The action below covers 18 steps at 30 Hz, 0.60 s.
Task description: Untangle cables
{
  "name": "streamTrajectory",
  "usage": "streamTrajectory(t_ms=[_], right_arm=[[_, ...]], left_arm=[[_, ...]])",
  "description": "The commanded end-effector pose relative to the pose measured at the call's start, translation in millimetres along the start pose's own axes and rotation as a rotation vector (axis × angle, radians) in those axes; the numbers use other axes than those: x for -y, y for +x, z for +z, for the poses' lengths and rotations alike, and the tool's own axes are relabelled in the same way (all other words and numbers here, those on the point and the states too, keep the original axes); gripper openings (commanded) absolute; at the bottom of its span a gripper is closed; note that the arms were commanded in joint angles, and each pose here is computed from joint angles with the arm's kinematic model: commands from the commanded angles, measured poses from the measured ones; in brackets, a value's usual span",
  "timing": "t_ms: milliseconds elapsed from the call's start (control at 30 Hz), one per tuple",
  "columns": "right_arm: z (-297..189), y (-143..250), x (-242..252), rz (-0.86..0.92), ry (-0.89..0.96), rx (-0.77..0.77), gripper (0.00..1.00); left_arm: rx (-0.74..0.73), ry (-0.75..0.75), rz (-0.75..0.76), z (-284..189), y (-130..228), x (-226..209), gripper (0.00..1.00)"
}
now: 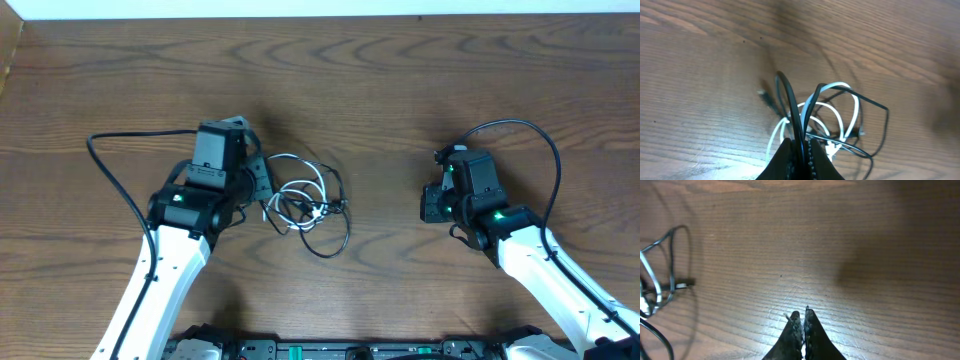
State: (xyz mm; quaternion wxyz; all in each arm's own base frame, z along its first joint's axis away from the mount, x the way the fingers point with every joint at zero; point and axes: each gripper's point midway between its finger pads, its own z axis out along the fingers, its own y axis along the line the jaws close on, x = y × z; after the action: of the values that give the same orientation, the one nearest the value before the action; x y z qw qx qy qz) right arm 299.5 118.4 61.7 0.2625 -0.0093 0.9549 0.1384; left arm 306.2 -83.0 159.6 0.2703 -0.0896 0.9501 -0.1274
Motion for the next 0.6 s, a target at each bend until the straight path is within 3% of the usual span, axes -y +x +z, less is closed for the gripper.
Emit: streamTrajectory(t_ms=[0, 100, 233, 333, 567], right_arm=[[-1, -1, -6, 0.024, -0.028, -0.002, 0.11], [-4, 3, -35, -0.01, -0.196, -0.033, 0.34], [-21, 4, -83, -0.154, -0.484, -0.034, 0.43], [-32, 2, -103, -0.234, -0.613, -0.007, 0.49], [-42, -12, -117, -0.303, -0.693, 0.072, 0.55]], left_arm=[[-0.047, 0.13, -0.019, -2, 6, 20, 0.08], [-0.107, 0.392, 0.046, -14, 14, 64, 0.07], [-0.129, 0.711, 0.18, -44, 20, 111, 0.07], [-0.135, 0.776, 0.195, -52, 21, 119, 0.07], [-0.176, 0.878, 0.205, -65, 29, 130, 0.08]])
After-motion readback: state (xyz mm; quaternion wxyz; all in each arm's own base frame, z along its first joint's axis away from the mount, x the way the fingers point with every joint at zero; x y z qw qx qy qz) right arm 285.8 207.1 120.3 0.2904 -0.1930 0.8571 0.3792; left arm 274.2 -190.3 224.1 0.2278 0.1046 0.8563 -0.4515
